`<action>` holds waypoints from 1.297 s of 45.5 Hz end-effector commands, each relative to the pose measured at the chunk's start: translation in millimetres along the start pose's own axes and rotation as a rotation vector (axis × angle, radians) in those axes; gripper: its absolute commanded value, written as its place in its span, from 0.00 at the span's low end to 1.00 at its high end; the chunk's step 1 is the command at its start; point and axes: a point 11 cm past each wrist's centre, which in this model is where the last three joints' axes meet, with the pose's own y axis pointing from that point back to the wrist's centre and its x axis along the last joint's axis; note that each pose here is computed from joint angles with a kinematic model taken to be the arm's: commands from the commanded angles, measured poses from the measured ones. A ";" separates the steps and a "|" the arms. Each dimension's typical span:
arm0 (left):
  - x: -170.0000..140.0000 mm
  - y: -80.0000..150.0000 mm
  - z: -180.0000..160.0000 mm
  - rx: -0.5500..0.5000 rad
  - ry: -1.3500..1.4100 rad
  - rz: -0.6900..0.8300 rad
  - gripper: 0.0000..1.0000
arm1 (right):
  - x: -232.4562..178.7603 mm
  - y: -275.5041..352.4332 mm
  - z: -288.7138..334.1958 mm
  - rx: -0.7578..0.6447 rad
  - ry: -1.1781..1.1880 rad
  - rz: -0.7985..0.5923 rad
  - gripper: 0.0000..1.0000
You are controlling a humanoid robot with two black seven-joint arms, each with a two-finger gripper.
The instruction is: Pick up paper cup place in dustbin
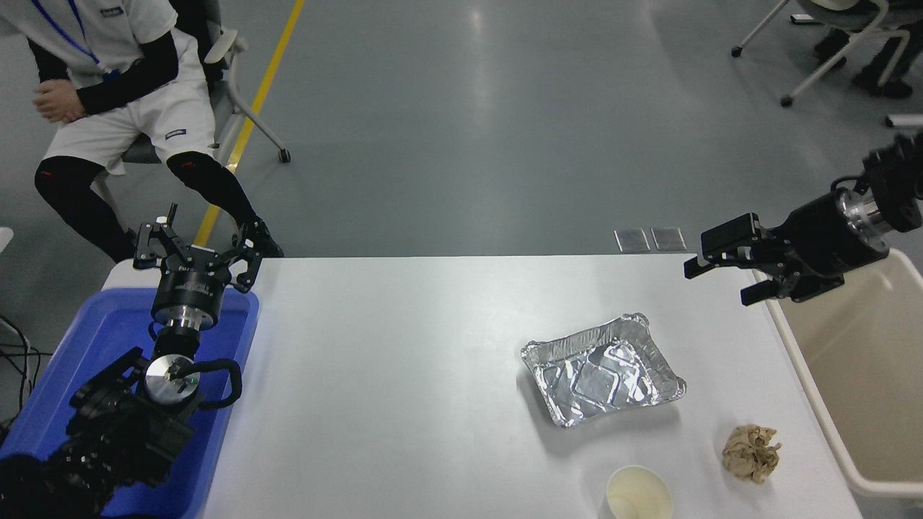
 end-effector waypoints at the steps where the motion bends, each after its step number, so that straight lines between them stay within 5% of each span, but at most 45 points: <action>1: 0.5 0.1 1.0 -0.002 -0.001 0.001 0.99 | 22.7 37.9 -30.9 -0.153 0.187 0.019 1.00; 32: -0.1 -0.1 0.7 0.000 0.000 -0.002 0.99 | 29.5 62.6 -41.3 -0.211 0.247 0.049 1.00; 59: -0.1 -0.1 0.7 0.000 0.000 -0.002 0.99 | -18.4 -47.5 -4.5 -0.122 0.157 -0.175 1.00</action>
